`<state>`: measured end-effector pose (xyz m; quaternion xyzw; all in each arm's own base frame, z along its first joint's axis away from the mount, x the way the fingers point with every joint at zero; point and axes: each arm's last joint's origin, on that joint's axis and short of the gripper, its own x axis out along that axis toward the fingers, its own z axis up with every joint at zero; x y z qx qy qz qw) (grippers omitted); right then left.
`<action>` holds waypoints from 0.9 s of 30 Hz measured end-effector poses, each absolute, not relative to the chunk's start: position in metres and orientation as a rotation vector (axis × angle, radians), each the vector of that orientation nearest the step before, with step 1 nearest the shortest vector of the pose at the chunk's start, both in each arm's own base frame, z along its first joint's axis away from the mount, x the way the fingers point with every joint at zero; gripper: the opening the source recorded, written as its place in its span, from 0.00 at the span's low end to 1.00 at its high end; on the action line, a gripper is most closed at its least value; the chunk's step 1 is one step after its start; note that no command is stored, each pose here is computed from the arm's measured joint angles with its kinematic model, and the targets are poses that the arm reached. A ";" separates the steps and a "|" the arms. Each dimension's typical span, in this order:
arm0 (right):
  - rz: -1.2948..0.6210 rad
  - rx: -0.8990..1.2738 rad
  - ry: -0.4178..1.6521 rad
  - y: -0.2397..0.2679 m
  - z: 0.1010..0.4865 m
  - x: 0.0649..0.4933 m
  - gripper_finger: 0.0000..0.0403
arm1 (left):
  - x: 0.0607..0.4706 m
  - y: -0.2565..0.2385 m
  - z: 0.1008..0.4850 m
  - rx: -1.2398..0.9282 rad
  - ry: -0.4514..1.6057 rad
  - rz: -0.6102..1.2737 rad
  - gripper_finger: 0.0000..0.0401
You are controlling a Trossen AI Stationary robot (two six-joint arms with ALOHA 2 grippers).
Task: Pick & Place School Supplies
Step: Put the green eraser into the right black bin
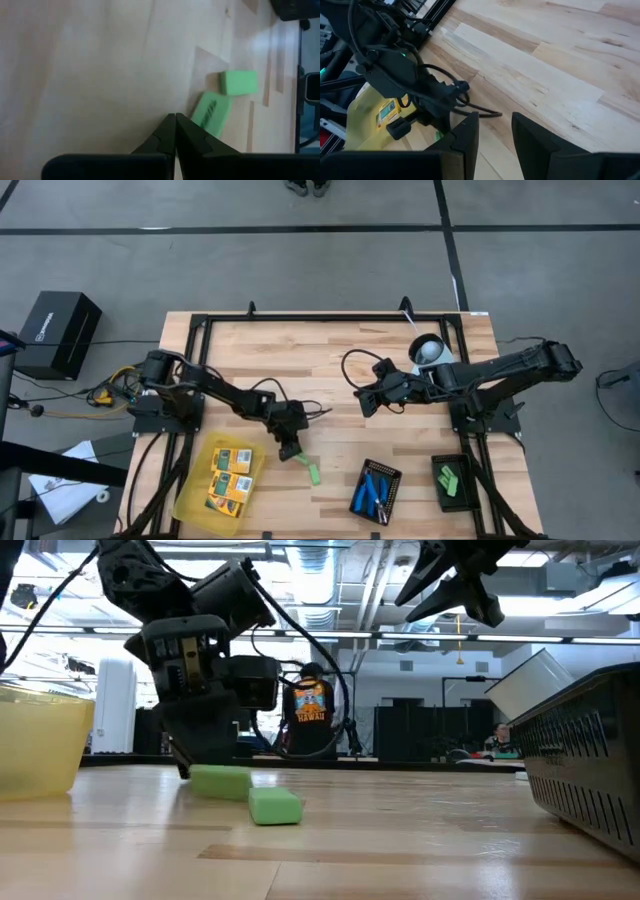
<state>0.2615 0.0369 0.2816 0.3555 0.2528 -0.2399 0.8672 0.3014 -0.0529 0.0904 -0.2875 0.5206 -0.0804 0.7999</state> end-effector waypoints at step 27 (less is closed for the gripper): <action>-0.455 0.720 0.553 0.038 0.282 0.262 0.27 | 0.304 -0.032 0.102 -0.629 1.049 -0.163 0.00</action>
